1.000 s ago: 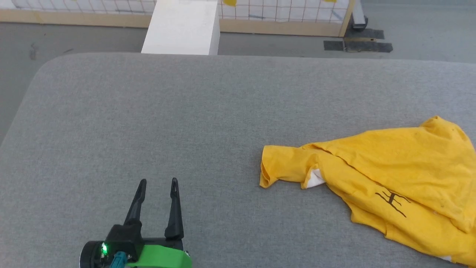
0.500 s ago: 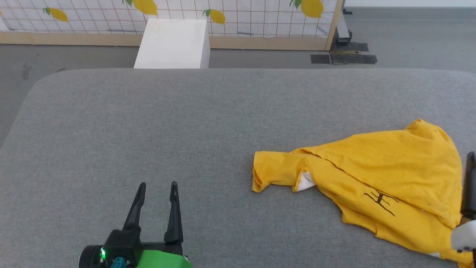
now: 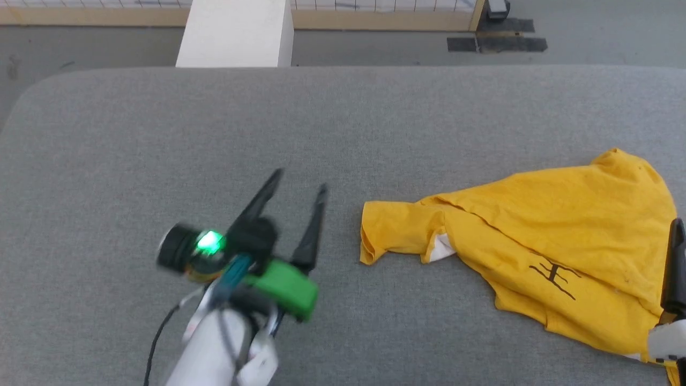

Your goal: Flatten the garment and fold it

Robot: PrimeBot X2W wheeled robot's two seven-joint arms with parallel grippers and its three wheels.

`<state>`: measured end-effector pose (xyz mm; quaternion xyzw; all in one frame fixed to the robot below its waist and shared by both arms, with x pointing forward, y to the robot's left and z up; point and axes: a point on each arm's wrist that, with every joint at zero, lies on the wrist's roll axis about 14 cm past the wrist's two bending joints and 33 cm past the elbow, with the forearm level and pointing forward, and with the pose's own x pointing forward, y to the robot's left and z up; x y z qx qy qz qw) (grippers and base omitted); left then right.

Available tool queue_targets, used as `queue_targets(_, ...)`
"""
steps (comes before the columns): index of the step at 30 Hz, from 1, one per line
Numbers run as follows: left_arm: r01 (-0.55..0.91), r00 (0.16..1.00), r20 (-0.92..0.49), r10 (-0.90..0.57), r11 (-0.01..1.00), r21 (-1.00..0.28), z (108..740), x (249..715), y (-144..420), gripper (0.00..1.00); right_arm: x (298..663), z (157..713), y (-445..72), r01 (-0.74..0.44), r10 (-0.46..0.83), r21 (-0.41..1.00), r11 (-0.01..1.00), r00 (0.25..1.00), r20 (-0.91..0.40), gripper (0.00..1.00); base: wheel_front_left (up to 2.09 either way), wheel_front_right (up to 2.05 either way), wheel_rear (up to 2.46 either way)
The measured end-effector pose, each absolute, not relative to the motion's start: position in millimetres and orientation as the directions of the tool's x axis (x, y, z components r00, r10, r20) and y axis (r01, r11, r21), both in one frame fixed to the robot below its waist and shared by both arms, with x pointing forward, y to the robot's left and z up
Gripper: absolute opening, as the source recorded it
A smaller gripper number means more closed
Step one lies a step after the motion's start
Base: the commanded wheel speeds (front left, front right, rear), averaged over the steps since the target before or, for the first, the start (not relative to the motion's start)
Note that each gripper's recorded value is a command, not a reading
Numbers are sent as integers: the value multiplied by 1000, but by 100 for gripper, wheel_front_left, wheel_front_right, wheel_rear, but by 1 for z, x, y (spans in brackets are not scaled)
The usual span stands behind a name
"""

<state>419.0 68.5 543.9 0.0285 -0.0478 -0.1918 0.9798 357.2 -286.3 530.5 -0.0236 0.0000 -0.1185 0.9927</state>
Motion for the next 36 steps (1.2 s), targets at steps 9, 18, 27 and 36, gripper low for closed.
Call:
queue_targets(9,589,787,-306,-536,801,111,476,450,8,100,373,519,-283,225,-227,-57,973,973,-33,100,0,0,0)
queue_targets(18,642,605,-594,-530,766,-30,396,432,-5,100,368,503,-294,257,-261,-53,965,961,-90,100,0,0,0)
queue_targets(27,653,589,-578,-564,754,-70,396,432,-14,0,364,502,-298,271,-274,-47,962,957,-94,100,0,0,0)
queue_targets(36,355,814,-400,-420,906,-229,450,427,65,0,362,513,-283,225,-226,-24,974,971,-73,100,0,0,0)
